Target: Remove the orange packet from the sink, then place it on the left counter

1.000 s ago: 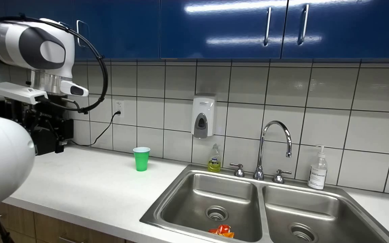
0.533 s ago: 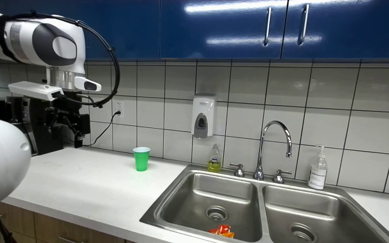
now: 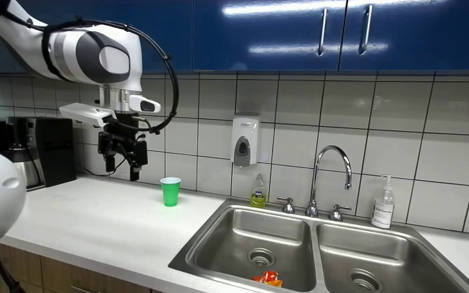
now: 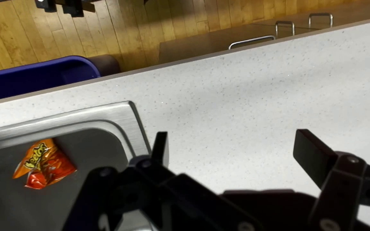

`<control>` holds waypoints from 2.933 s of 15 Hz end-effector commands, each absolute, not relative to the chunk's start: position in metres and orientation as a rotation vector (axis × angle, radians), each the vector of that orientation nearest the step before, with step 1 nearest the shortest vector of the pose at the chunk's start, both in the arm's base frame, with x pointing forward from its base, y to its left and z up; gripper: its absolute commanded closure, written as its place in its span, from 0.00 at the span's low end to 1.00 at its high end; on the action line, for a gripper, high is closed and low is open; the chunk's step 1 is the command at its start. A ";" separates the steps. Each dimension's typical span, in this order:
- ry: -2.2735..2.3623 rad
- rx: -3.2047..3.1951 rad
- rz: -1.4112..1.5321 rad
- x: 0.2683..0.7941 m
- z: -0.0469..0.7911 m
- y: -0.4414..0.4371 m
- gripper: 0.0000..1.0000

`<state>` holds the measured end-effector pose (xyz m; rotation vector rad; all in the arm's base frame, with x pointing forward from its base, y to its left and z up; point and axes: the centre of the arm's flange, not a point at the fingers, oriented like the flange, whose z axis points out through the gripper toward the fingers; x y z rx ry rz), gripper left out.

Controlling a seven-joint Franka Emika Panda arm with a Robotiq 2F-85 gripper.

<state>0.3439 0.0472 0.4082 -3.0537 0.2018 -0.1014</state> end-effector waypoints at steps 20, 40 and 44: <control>0.634 -2.974 -0.192 0.388 0.346 -0.203 0.00; 0.693 -3.052 0.021 0.466 0.271 -0.258 0.00; 0.688 -3.053 0.019 0.468 0.271 -0.257 0.00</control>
